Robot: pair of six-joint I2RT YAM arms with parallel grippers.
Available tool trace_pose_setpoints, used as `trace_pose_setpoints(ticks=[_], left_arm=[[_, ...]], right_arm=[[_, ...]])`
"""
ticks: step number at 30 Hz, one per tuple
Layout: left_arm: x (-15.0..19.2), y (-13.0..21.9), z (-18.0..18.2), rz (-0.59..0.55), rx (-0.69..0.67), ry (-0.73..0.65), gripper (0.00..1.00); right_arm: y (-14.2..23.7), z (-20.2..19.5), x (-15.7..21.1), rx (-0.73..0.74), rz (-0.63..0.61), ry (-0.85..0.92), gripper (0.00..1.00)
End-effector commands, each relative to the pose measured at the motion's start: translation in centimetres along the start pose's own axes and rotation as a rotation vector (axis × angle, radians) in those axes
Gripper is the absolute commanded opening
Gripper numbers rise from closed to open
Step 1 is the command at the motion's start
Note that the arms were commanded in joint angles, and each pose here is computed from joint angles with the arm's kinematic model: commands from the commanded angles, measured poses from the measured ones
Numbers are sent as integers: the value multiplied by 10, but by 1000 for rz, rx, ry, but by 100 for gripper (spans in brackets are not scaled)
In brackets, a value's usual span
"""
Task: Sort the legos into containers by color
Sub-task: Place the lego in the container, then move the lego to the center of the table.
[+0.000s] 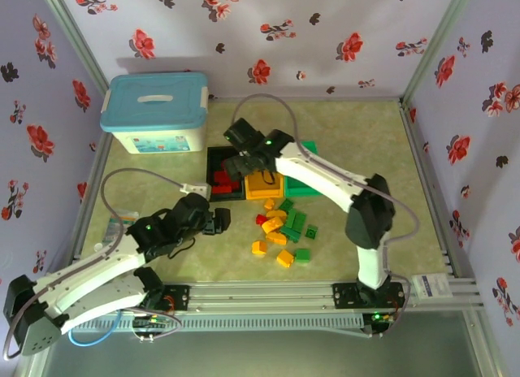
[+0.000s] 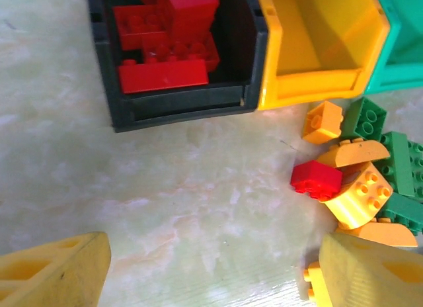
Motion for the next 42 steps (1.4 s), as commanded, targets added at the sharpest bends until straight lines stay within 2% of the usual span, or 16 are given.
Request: trace_pose_setpoints(ticks=[1, 4, 10, 16, 22, 30, 42], left_arm=[[-19, -5, -29, -46, 147, -19, 79], [-20, -20, -44, -28, 197, -13, 71], [-15, -54, -66, 87, 169, -64, 64], [-8, -88, -76, 151, 139, -32, 55], [0, -109, -81, 216, 121, -34, 51], [3, -119, -84, 232, 113, -20, 48], [18, -127, -68, 295, 52, 5, 46]], right_arm=[[22, -31, -4, -2, -117, -145, 99], [27, -54, 11, -2, -154, -226, 99], [41, -92, 41, 38, -206, -329, 99], [50, -113, 63, 60, -219, -371, 99], [54, -125, 78, 77, -214, -386, 99], [55, -132, 85, 86, -210, -396, 99], [66, -139, 86, 88, -230, -397, 99]])
Point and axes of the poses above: each hand's point on the last joint's axis, 136 mm out from that joint toward the fingers, its own y axis back along the fingers, its own z axis along the line the jaws close on, x = y × z, the point moved 6 cm from there along y, back along the fingers, and after that the axes turned 10 degrees about -y, right-handed, at the moved point
